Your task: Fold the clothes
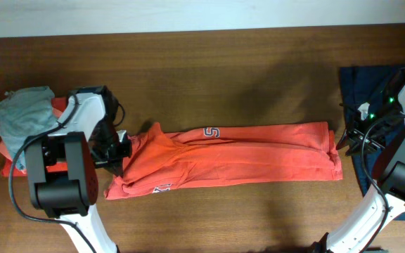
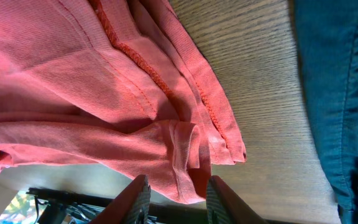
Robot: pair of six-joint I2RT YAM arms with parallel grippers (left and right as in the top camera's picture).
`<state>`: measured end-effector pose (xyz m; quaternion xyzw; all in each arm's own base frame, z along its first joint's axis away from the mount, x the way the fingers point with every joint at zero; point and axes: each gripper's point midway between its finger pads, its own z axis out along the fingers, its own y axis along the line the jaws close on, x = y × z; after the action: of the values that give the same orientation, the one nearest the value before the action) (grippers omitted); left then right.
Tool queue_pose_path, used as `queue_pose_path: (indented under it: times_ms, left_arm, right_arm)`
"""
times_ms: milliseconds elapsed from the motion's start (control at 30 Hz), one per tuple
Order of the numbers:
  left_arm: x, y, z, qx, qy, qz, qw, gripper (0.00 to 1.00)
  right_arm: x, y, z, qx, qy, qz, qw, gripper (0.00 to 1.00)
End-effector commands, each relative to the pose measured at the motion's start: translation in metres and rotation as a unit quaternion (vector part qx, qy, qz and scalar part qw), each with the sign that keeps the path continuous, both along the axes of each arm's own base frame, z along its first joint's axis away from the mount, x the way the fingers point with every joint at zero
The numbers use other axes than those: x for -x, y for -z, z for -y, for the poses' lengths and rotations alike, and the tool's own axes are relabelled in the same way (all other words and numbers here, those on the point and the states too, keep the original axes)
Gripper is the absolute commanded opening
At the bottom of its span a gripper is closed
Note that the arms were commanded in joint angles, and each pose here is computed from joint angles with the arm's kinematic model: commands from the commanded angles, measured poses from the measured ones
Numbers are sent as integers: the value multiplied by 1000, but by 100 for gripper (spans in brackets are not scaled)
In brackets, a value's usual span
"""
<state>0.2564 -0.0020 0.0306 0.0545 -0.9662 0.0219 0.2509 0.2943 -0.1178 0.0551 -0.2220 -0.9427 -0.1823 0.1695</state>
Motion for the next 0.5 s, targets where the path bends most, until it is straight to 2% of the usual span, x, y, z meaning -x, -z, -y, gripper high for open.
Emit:
queue_pose_path:
  times_ms: [0,267,300,333,367,467]
  left_arm:
    - [-4,-13,10,4,17,31,999,1]
    - [-5,-45,17,5,31,80,996,2]
    - [-4,-45,17,5,31,78,996,6]
    - [-3,-45,17,5,31,76,997,23]
    - [-2,-45,17,5,31,74,997,27]
    - [0,-46,14,0,32,70,997,29]
  right_arm:
    - [-7,-12,1,10,-3,23,1000,35]
    - [-6,-12,1,10,-3,23,1000,35]
    - [-6,-12,1,10,-3,23,1000,35]
    - [-7,-12,1,9,-3,23,1000,35]
    - [-7,-12,1,9,-3,23,1000,35]
    - [-6,-12,1,10,-3,23,1000,35]
